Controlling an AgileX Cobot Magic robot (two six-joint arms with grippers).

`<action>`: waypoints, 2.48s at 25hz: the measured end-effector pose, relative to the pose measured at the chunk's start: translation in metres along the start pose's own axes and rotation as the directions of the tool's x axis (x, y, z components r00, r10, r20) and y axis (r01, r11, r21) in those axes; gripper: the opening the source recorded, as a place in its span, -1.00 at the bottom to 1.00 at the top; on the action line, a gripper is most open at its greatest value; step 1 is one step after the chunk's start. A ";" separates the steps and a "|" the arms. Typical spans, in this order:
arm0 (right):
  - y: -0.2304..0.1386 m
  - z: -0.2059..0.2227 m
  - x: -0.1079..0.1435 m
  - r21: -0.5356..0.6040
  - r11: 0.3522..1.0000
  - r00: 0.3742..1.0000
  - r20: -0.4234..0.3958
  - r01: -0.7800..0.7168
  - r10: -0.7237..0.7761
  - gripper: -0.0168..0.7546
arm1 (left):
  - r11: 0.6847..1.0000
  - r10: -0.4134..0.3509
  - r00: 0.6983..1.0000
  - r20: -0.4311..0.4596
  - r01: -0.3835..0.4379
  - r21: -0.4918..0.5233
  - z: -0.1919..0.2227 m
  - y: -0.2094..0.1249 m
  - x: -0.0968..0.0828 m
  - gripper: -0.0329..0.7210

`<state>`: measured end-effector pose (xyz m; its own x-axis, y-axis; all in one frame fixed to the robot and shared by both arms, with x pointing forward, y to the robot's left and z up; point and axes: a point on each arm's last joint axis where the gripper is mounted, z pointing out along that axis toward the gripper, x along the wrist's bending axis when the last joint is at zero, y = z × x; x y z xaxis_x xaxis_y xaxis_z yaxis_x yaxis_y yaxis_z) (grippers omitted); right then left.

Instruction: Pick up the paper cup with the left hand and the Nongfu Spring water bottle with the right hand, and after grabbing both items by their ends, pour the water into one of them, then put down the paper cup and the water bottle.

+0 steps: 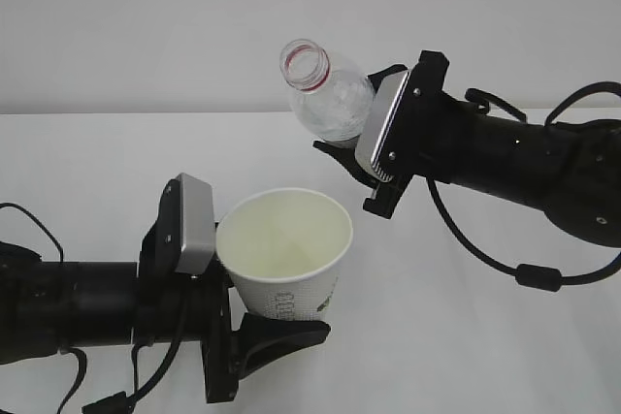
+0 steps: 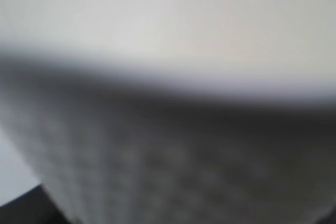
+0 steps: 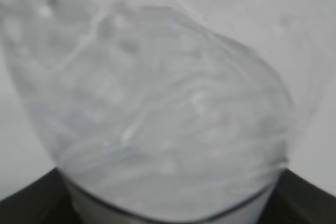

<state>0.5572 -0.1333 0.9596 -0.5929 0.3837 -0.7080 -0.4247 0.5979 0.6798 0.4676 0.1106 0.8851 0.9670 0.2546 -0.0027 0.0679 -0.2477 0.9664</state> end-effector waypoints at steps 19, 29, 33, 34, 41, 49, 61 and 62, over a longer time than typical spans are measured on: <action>-0.001 0.000 -0.004 0.023 0.987 0.986 0.036 0.161 -0.161 0.40 | 1.000 0.003 1.000 -0.013 -0.003 -0.003 0.000 0.000 0.001 0.47; -0.003 0.000 -0.006 0.044 0.976 0.975 0.057 0.212 -0.214 0.40 | 1.000 0.020 0.999 -0.037 -0.020 -0.007 0.000 0.001 0.003 0.47; -0.004 0.000 -0.008 0.059 0.973 0.971 0.073 0.222 -0.226 0.40 | 1.000 0.006 0.998 -0.070 -0.007 -0.014 0.000 0.001 0.006 0.46; -0.004 0.000 -0.008 0.061 0.973 0.971 0.079 0.221 -0.226 0.40 | 1.000 0.004 0.997 -0.075 -0.005 -0.015 0.000 0.001 0.007 0.46; -0.001 -0.001 -0.013 0.050 0.971 0.962 0.129 0.235 -0.240 0.40 | 1.000 -0.016 0.992 -0.129 0.013 -0.027 -0.001 0.002 0.012 0.46; -0.001 -0.001 -0.015 0.057 0.965 0.954 0.151 0.255 -0.260 0.40 | 0.999 -0.027 0.986 -0.162 0.022 -0.034 -0.001 0.003 0.015 0.46; -0.003 -0.002 -0.020 0.105 0.946 0.927 0.191 0.307 -0.322 0.40 | 0.999 -0.036 0.982 -0.184 0.029 -0.039 -0.002 0.003 0.017 0.46; -0.003 -0.002 -0.020 0.107 0.944 0.925 0.192 0.312 -0.328 0.40 | 0.999 -0.036 0.982 -0.184 0.029 -0.039 -0.002 0.003 0.017 0.46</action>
<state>0.5691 -0.1443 0.9717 -0.2780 0.2939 -0.9145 -0.5126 0.7598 0.4000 0.4837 0.1160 0.8883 0.9021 0.4314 0.0098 0.0866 -0.2034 0.9753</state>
